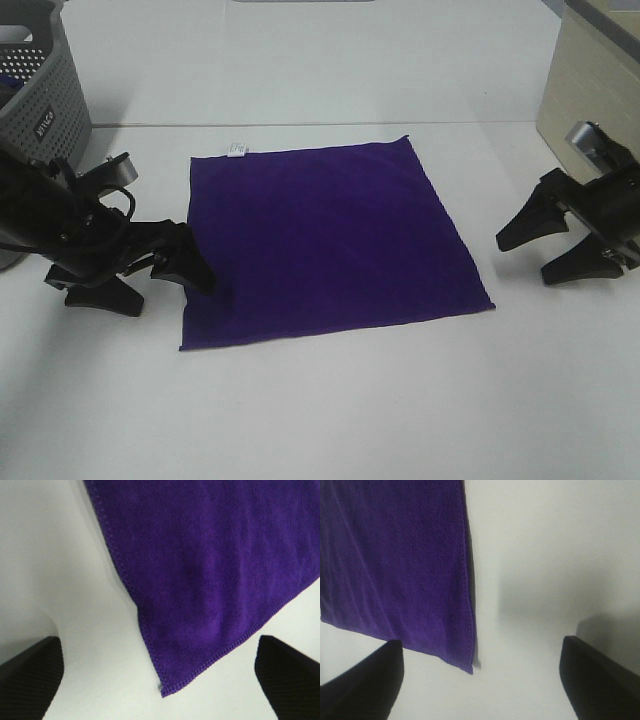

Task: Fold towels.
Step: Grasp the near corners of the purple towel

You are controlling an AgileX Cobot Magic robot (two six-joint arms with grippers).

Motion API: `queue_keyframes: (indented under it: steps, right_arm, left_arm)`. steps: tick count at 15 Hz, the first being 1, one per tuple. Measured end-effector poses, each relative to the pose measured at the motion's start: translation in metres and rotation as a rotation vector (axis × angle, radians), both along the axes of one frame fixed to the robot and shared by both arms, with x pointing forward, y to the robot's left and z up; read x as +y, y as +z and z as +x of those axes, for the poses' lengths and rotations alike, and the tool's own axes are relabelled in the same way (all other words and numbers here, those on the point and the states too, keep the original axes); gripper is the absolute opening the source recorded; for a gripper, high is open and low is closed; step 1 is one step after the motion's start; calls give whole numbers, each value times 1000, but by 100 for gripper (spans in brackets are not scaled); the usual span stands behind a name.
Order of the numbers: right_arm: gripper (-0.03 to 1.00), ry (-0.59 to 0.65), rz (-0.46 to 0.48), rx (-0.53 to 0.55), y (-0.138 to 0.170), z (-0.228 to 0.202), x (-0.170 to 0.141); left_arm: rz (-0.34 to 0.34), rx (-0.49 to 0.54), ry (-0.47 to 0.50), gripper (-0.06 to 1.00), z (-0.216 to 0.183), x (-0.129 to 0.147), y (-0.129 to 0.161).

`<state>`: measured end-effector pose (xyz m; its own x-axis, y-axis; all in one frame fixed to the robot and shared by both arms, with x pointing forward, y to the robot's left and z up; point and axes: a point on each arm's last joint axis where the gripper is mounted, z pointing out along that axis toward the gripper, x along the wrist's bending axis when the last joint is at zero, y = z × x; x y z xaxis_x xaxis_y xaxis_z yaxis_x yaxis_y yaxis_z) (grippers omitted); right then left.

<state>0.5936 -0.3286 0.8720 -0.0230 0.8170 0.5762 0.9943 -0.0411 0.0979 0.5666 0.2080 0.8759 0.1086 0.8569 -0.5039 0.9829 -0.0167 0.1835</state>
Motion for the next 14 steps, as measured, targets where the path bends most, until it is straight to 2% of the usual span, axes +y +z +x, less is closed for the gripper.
queue_keyframes:
  steps: [3, 8, 10, 12, 14]
  right_arm:
    - [82, 12, 14, 13, -10, 4, 16]
    - [80, -10, 24, 29, -13, 5, 17]
    - [79, -15, 11, 42, -13, 7, 26]
    - [76, 27, -10, 55, -15, 7, 50]
    - [72, 84, -19, 77, -18, 7, 78]
  left_arm:
    - [-18, 27, 9, 97, 2, -2, -7]
    - [-38, 45, 7, 95, 2, -4, -10]
    - [-60, 75, -20, 94, -1, -15, -10]
    - [-92, 163, -36, 92, -1, -36, -13]
    - [-73, 230, -59, 88, 4, -56, -13]
